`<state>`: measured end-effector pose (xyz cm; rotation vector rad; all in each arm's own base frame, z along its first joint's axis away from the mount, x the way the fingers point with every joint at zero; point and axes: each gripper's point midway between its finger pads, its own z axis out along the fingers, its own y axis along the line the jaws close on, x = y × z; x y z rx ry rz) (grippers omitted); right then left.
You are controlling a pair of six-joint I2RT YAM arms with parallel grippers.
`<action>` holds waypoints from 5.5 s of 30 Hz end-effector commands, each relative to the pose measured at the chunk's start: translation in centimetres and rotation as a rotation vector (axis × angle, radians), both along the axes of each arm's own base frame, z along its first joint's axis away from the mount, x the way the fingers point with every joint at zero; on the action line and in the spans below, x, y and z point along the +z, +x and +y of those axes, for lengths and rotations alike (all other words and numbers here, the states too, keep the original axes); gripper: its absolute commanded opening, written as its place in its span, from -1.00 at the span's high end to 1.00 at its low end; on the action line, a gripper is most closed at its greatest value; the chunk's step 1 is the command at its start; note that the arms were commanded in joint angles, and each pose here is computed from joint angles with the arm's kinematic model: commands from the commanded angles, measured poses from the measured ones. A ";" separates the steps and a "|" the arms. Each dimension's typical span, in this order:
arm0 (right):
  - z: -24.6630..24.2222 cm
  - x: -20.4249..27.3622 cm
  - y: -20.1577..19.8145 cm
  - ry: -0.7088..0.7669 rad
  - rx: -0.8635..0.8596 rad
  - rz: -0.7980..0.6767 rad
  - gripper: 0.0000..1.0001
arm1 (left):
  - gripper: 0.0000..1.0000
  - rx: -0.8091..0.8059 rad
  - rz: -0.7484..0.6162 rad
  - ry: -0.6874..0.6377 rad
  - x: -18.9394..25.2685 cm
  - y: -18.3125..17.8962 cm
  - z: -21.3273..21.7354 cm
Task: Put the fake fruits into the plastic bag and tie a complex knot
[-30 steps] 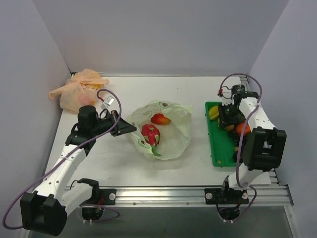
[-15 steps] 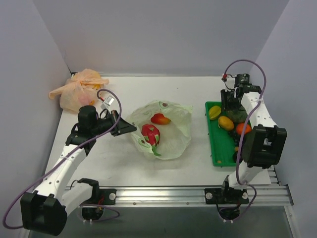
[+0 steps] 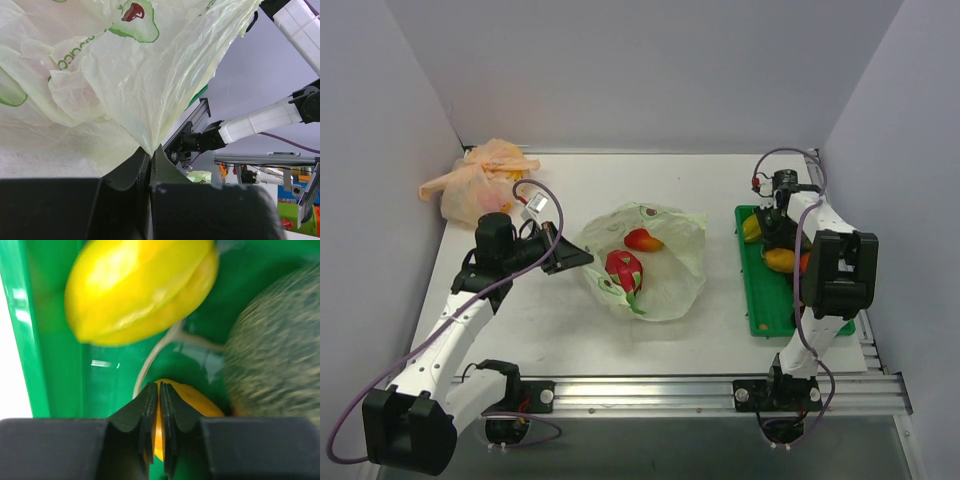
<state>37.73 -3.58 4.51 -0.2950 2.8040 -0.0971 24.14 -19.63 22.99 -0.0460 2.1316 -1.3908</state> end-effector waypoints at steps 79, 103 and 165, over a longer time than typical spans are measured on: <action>15.9 30.9 -18.7 0.811 0.445 -0.555 1.00 | 0.81 0.008 -0.079 -0.010 2.0 0.9 0.4; 31.6 27.5 -17.4 0.849 0.968 -0.277 1.00 | 0.78 0.011 -0.054 -0.018 1.4 1.0 -0.1; 4.2 12.8 0.0 0.423 -0.509 -0.310 -0.70 | 0.72 0.037 -0.032 -0.041 1.6 3.7 0.4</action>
